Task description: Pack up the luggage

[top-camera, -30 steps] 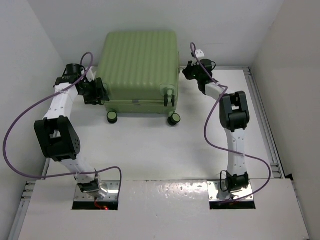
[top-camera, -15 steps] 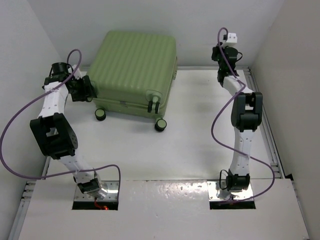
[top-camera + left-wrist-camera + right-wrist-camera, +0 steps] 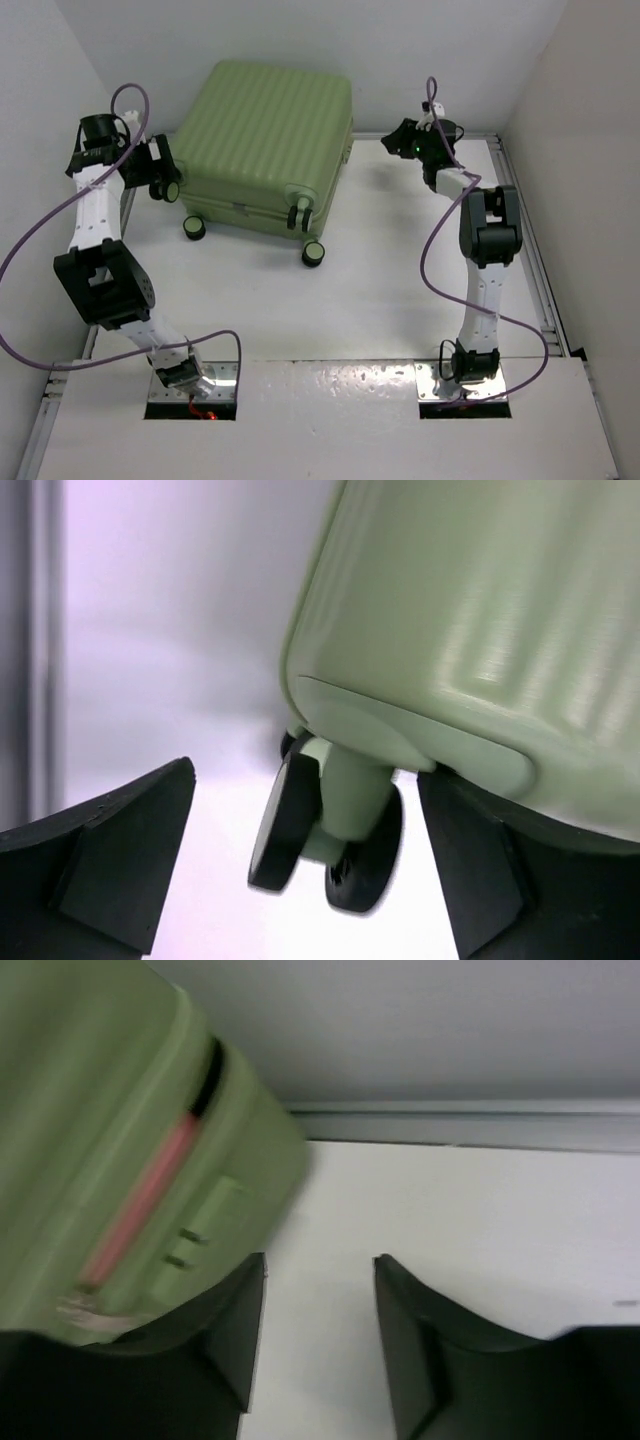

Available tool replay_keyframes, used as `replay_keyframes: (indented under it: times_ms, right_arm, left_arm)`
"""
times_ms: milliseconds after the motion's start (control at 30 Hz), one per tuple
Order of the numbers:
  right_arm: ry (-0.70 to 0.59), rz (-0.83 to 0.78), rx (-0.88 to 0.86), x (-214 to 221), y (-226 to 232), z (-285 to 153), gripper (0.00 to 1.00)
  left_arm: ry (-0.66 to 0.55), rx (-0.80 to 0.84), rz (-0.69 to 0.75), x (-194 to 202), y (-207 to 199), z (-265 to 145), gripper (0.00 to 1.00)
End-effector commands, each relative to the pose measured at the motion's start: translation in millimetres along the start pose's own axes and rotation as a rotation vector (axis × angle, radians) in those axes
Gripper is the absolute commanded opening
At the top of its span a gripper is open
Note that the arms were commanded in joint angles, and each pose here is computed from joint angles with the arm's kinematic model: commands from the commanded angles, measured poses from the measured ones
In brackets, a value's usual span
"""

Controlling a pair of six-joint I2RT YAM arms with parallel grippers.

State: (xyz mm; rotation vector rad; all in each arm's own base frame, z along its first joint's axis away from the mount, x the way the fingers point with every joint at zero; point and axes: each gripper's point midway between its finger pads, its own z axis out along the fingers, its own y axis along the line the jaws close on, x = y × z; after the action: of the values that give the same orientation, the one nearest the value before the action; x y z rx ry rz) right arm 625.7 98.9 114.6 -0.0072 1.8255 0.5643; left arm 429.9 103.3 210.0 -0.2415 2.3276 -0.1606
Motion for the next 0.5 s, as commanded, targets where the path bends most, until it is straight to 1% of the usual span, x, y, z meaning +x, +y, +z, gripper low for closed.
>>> replay_keyframes:
  times_ms: [0, 33, 100, 133, 233, 333, 367, 467]
  right_arm:
    - [-0.044, 0.282, -0.218, -56.2, 64.4, 3.7, 0.52]
    - [-0.016, 0.323, -0.227, -51.9, 67.8, 6.2, 0.54]
    - [0.014, 0.371, -0.26, -43.1, 80.9, 6.4, 0.54]
    - [0.026, 0.382, -0.275, -37.7, 87.6, 7.8, 0.56]
    - [0.072, 0.442, -0.288, -21.0, 98.1, 11.5, 0.59]
    - [0.114, 0.498, -0.286, -3.8, 103.8, 19.4, 0.61]
    - [0.134, 0.525, -0.281, 5.4, 104.7, 22.1, 0.62]
    - [0.166, 0.57, -0.276, 20.4, 109.3, 27.7, 0.62]
  left_arm:
    - [-0.398, 0.186, 0.182, -95.7, -65.1, -38.8, 1.0]
    - [-0.404, 0.231, 0.195, -92.3, -74.9, -48.2, 1.0]
    - [-0.398, 0.261, 0.21, -84.3, -80.5, -52.0, 1.0]
    - [-0.381, 0.272, 0.21, -76.0, -85.2, -49.3, 1.0]
    - [-0.368, 0.284, 0.195, -69.9, -90.4, -48.2, 1.0]
    - [-0.373, 0.286, 0.177, -73.0, -94.5, -50.3, 1.0]
    - [-0.357, 0.297, 0.162, -70.1, -98.7, -44.8, 1.0]
    - [-0.363, 0.302, 0.145, -75.8, -100.1, -45.9, 1.0]
